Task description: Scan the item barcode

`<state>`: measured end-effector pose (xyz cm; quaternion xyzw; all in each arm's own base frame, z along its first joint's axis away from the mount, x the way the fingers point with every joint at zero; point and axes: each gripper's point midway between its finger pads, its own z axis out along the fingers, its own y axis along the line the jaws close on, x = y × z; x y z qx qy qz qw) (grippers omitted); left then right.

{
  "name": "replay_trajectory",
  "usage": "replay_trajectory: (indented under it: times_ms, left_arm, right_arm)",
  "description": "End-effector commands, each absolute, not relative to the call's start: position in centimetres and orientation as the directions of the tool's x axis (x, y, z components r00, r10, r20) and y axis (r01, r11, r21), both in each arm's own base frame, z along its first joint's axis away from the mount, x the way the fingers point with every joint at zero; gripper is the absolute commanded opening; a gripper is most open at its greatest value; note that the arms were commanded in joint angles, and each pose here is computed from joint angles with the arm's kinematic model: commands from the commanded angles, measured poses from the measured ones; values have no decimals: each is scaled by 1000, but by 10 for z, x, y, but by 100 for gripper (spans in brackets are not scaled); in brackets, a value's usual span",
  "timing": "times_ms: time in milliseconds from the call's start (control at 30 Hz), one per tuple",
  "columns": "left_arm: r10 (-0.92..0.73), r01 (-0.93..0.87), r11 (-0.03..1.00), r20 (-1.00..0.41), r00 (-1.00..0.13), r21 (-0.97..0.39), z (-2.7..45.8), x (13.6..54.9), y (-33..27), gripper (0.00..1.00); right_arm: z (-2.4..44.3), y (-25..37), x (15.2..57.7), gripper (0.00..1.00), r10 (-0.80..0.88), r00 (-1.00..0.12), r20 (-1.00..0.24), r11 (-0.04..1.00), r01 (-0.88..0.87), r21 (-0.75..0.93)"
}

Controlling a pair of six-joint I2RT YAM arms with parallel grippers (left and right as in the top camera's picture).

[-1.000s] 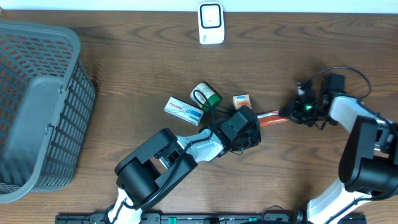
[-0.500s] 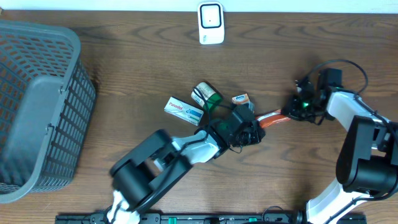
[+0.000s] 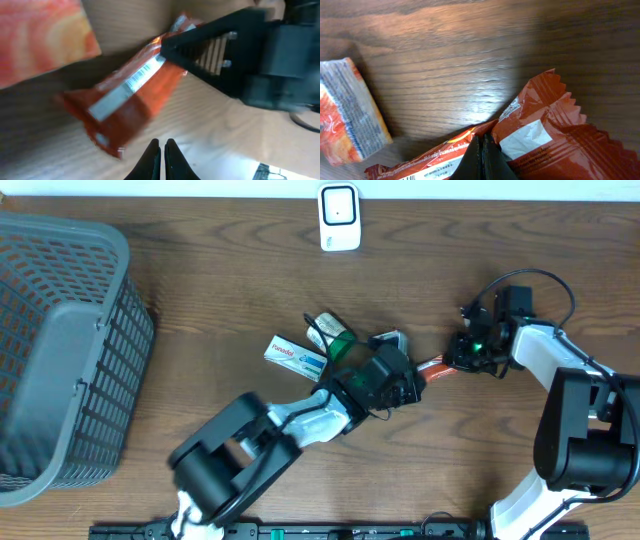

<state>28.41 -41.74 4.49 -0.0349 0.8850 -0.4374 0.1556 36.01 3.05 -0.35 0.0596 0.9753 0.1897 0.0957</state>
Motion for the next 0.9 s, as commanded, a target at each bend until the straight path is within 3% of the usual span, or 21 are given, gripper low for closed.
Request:
replay_trajectory:
  times_ms: [0,400,800,867]
  left_arm:
    - [-216,48,577,-209,-954,-816,38,288,-424,7]
    - [-295,15,568,-220,-930,-823,41,320,-404,7]
    - [-317,-70,624,-170,-933,-778,3,313,-398,7]
    - [-313,-88,633,-151,-938,-769,-8,309,-398,7]
  right_arm:
    - [-24,34,342,1,118,-988,-100,942,79,325]
    - [-46,38,317,1,106,-992,-68,948,81,307]
    - [-45,41,318,1,123,-990,-67,944,96,316]
    - [-45,41,319,7,124,-990,-69,944,96,316]
